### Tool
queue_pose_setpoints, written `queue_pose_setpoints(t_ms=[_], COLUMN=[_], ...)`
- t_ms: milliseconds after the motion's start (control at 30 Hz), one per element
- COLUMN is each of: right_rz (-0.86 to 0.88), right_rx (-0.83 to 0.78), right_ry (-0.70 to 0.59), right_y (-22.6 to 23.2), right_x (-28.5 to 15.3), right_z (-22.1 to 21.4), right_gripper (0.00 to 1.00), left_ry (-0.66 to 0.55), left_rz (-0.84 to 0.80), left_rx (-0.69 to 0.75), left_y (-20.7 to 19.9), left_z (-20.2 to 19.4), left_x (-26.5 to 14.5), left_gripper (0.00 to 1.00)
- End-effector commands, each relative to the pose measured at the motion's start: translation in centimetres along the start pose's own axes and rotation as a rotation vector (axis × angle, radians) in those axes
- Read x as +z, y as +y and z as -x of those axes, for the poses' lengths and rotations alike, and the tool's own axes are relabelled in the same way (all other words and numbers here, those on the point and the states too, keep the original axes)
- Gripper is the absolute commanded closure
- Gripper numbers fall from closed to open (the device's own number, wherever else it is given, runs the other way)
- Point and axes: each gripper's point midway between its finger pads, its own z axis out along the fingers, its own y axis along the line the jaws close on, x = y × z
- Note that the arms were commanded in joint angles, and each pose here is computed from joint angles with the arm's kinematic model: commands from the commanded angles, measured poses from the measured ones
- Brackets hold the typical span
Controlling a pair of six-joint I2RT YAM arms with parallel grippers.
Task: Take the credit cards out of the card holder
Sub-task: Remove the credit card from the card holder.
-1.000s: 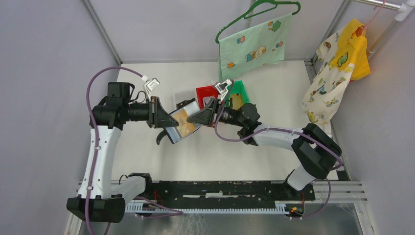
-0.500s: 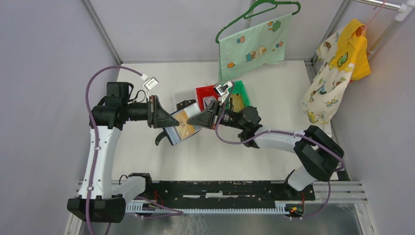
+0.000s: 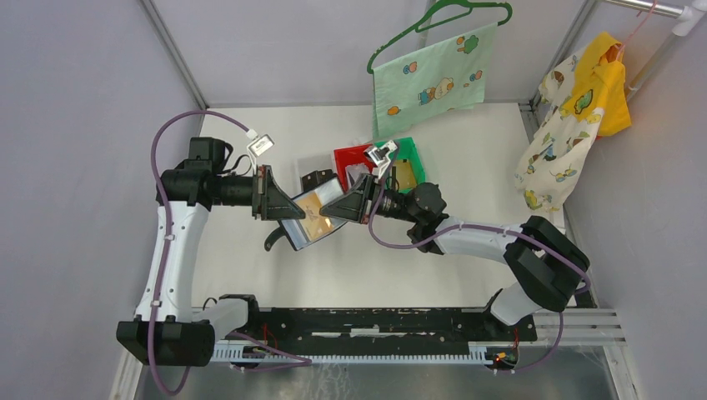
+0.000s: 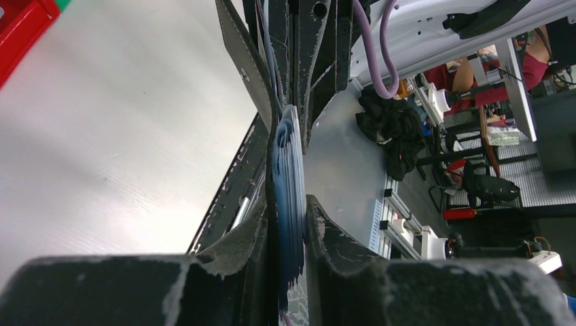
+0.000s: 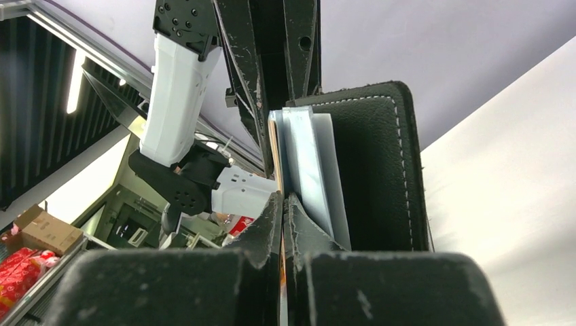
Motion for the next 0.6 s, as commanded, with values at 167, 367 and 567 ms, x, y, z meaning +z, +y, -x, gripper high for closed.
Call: queue_pose_setpoints(t_ms=[167,367,567], right_rz=[0.004,0.006,0.014], right_rx=[-0.034,-0.035,-0.041], right_ry=[-0.082,-0.081,-0.08], right_y=[0.5,0.5,0.9], right_x=[-0.6,-0.3,-0.5], right_z=[2.4,2.6,2.6], right_gripper=[1.0,1.0,1.0], left_ry=[-0.028,-0.03,-0.025], left_rz=[-0.111,-0.106,-0.081], left_rx=[0.103,0.143,0.158], left_y=[-3.8,-3.7,-3.2], left_z=[0.3,-0.3,0.0], left_x=[-0.6,-0.6,-0.6], left_gripper=[0.5,0.55,0.81])
